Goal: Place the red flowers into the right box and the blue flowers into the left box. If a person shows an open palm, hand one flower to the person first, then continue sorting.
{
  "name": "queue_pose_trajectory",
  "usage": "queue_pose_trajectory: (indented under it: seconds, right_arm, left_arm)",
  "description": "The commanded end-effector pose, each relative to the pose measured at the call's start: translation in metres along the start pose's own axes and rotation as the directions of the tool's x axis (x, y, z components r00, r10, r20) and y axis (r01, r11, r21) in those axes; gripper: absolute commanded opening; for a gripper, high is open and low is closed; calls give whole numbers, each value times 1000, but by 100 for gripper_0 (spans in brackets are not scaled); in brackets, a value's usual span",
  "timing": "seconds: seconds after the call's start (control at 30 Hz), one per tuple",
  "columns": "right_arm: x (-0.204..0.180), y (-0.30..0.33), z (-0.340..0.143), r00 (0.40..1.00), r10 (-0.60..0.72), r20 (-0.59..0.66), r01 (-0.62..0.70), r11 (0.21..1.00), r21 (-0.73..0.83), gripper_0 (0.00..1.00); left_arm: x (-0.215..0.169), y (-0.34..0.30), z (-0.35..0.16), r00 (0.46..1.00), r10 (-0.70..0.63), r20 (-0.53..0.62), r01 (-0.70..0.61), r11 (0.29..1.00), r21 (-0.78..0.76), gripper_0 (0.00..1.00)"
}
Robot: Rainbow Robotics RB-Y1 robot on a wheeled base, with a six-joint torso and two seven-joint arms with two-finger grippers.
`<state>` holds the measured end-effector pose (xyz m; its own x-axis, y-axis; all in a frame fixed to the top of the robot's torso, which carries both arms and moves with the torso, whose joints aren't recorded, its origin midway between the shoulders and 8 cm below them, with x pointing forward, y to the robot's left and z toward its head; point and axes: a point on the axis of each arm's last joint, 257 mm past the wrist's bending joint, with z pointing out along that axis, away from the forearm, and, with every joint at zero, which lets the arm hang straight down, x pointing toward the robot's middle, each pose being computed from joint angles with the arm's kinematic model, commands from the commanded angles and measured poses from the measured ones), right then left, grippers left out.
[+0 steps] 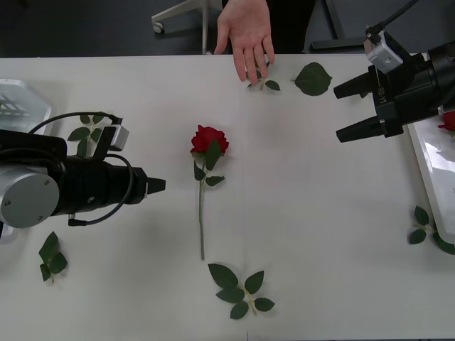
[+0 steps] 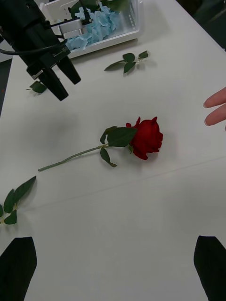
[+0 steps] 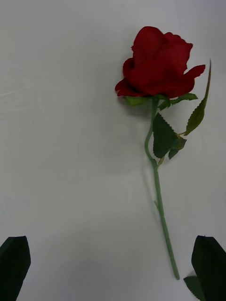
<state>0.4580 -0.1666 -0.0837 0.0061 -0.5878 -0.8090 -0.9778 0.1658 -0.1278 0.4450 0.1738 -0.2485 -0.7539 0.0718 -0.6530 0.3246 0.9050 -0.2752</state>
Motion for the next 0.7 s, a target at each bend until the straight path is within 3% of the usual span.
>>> queue_pose_trajectory:
  seconds: [0.03,0.7]
  right_arm:
    - [-7,-6,-18,999,-48,-2,48,998,37,97]
    - [-7,-8,-20,999,-30,12,30,999,38,97]
  left_arm:
    - [-29,-46,14,999,0,42,-2,998,64,100]
    - [-15,-79,100,989,101,-110,-104,994,-23,100]
